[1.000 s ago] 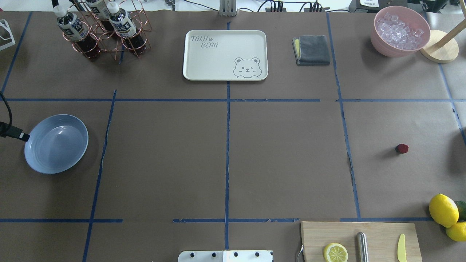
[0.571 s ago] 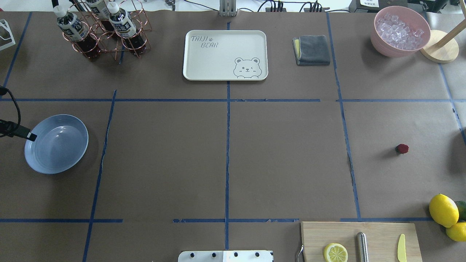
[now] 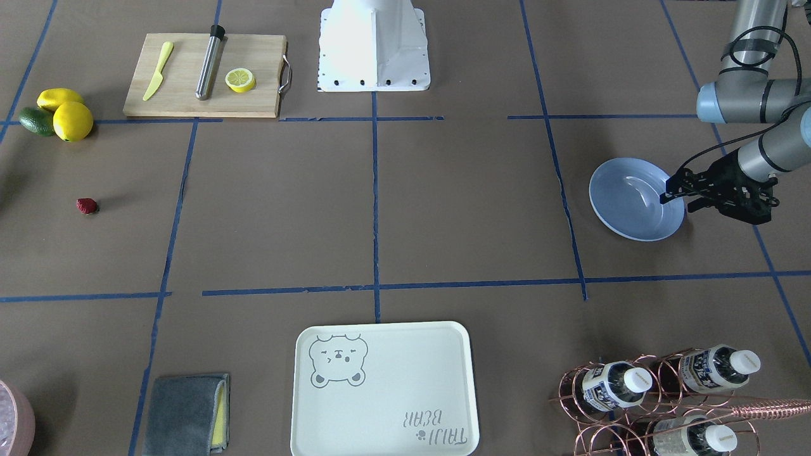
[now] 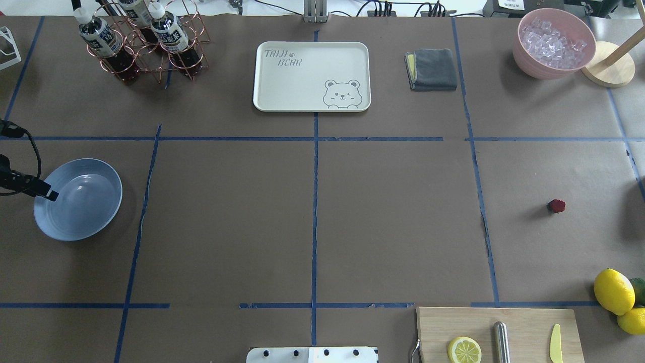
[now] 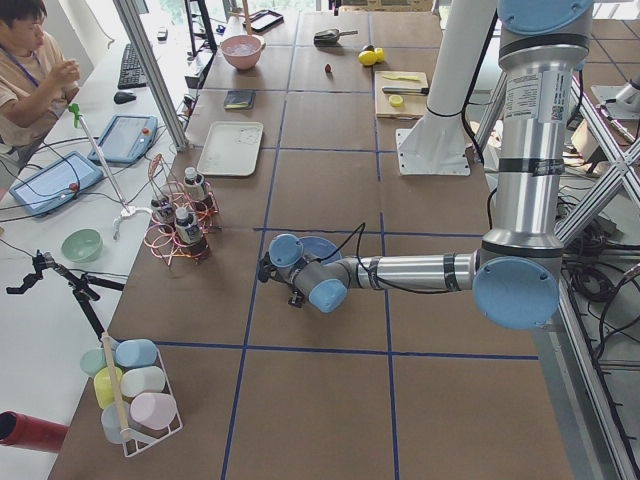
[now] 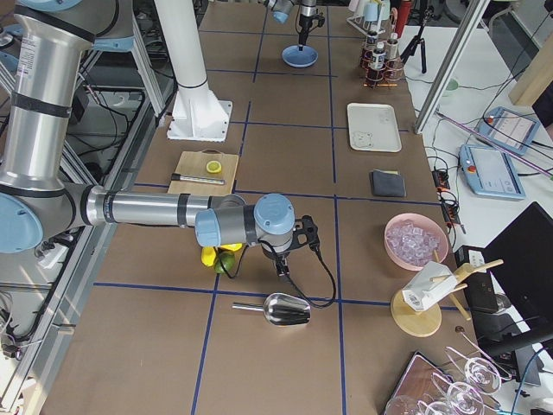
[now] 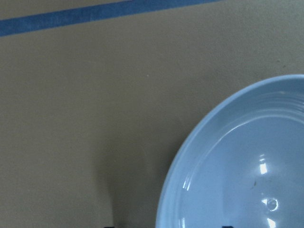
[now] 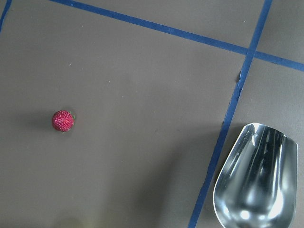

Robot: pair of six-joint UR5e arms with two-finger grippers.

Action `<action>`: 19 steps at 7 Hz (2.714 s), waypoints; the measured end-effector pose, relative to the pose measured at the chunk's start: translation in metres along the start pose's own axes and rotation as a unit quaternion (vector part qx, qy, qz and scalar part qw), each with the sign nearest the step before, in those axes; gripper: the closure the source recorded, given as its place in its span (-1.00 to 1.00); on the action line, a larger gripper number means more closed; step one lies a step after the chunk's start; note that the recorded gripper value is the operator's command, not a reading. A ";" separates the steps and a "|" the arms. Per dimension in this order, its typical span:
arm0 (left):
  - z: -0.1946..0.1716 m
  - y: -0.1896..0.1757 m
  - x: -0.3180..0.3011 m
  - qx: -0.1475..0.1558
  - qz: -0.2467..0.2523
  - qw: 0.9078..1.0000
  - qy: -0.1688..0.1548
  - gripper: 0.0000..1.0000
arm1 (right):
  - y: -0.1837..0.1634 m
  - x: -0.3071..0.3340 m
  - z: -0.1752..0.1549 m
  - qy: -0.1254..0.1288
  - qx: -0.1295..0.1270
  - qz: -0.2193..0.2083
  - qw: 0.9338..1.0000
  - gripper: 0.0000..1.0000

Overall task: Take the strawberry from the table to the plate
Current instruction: 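Reach the left gripper to the rim of the light blue plate and grasp it, then slide the light blue plate with the left gripper toward the table center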

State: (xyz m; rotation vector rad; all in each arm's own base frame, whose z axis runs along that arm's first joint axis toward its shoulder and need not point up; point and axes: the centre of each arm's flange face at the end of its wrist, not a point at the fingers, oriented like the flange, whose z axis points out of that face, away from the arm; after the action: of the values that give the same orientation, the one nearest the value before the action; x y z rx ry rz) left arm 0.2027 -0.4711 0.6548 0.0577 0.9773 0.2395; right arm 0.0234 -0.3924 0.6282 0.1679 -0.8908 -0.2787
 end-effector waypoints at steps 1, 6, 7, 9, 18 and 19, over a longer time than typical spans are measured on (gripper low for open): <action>-0.002 -0.002 0.002 0.006 -0.017 1.000 -0.005 1.00 | 0.000 -0.001 0.000 -0.001 0.001 -0.001 1.000 -1.00; -0.037 -0.056 0.126 0.047 -0.099 0.992 0.057 1.00 | -0.005 -0.004 -0.003 -0.002 0.005 -0.006 1.000 -1.00; -0.030 -0.072 0.195 0.038 -0.115 0.989 0.087 1.00 | -0.005 -0.005 -0.004 -0.002 0.006 -0.006 1.000 -1.00; -0.001 -0.090 0.346 0.003 -0.142 0.980 0.140 1.00 | -0.006 -0.006 -0.004 -0.006 0.007 -0.006 1.000 -1.00; 0.091 -0.071 0.489 0.043 -0.152 0.980 0.125 -0.30 | -0.007 -0.010 -0.002 -0.017 0.006 0.003 1.000 -1.00; 0.092 -0.070 0.489 0.043 -0.151 0.980 0.125 -0.52 | -0.009 -0.016 0.001 -0.022 0.005 0.011 1.000 -1.00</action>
State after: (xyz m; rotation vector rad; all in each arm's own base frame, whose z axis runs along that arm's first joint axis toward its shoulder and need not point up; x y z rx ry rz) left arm 0.5526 -0.4225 0.2973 -0.0439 1.2304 -0.0784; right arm 0.0115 -0.3966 0.6151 0.1615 -0.9377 -0.2573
